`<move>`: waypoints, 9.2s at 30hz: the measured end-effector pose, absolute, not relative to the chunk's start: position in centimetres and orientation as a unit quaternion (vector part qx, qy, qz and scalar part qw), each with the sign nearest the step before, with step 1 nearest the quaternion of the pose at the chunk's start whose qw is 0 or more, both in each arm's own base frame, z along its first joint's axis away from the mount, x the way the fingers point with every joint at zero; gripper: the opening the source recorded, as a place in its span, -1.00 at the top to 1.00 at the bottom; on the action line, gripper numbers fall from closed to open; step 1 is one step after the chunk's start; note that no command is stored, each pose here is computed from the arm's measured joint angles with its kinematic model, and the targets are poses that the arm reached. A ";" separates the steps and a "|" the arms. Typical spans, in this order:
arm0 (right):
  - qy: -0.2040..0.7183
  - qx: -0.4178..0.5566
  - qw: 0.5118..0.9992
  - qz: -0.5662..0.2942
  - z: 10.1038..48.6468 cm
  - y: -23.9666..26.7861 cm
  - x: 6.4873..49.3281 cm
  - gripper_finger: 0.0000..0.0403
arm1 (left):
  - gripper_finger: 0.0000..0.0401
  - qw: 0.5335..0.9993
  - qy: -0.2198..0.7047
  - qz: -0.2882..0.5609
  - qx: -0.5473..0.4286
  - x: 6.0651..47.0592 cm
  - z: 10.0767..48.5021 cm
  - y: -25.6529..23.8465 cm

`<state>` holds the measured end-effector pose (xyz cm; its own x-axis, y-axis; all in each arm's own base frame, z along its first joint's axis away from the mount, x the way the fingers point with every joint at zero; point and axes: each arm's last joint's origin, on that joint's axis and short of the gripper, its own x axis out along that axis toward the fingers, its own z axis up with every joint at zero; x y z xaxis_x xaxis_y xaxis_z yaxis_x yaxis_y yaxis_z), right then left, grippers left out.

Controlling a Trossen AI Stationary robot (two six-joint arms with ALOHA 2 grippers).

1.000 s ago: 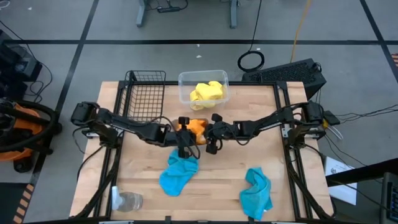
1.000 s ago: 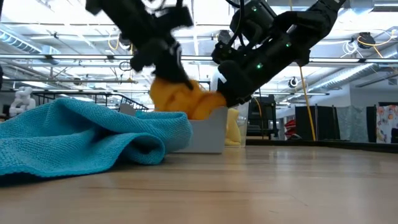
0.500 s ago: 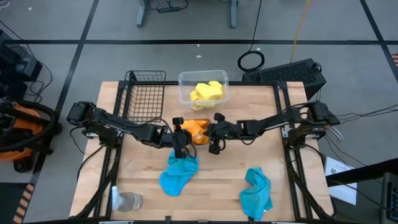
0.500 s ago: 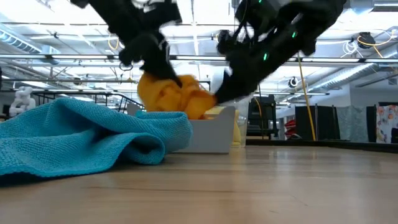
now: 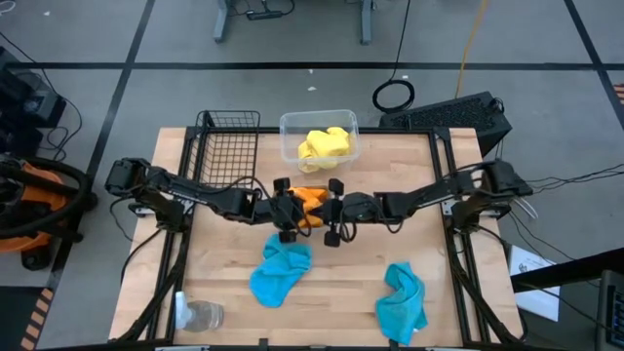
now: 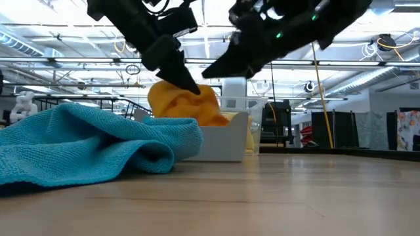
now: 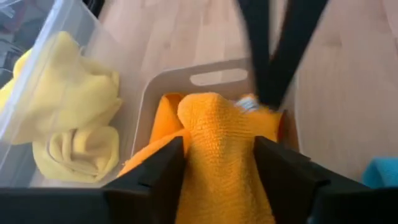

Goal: Sort microfiber towel by color & place in baskets
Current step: Put the orange microfiber cloth into the gray bin, then adjust the gray bin

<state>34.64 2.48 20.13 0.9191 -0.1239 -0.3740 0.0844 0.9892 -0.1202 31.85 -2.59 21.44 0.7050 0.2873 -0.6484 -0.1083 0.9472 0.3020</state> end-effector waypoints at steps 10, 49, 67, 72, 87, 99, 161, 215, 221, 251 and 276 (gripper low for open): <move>0.244 -0.017 0.965 -0.097 15.2 -0.3 36.1 1.00 | -0.27 0.914 0.372 0.100 0.130 31.8 21.4 -2.8; 0.240 0.000 0.967 -0.081 17.9 1.5 35.0 1.00 | 0.98 0.882 0.461 0.082 0.062 30.5 16.4 0.5; 0.240 0.022 0.960 -0.144 13.7 -2.3 36.6 1.00 | 0.96 0.891 0.444 0.065 0.073 30.9 17.3 0.2; 0.245 0.022 0.959 -0.144 13.5 -2.3 36.6 1.00 | 0.96 0.898 0.431 0.058 0.074 30.7 18.4 -0.4; 0.212 -0.005 0.968 -0.136 18.7 -0.1 35.0 1.00 | 0.96 0.913 0.388 0.072 0.106 29.6 21.1 -2.2; 0.176 -0.038 0.978 -0.107 18.0 1.4 36.0 1.00 | 0.95 0.917 0.374 0.100 0.094 29.7 20.7 -0.9; 0.204 -0.015 0.967 -0.152 16.5 -2.5 36.2 1.00 | 0.84 0.901 0.396 0.125 0.124 30.0 20.6 -1.3; 0.247 -0.009 0.964 -0.096 15.3 -0.1 36.0 1.00 | 0.84 0.908 0.378 0.108 0.141 28.3 22.0 -2.7; 0.225 -0.019 0.970 -0.086 18.4 0.7 35.1 1.00 | 0.84 0.872 0.436 0.174 0.140 26.5 21.5 -2.5; 0.485 -0.014 0.874 0.008 19.2 8.7 26.9 1.00 | 0.84 0.877 0.449 0.156 0.074 24.9 19.1 -0.4; 0.557 0.067 0.825 0.066 25.1 16.9 23.0 1.00 | 0.84 0.875 0.455 0.145 0.073 26.0 20.7 -1.6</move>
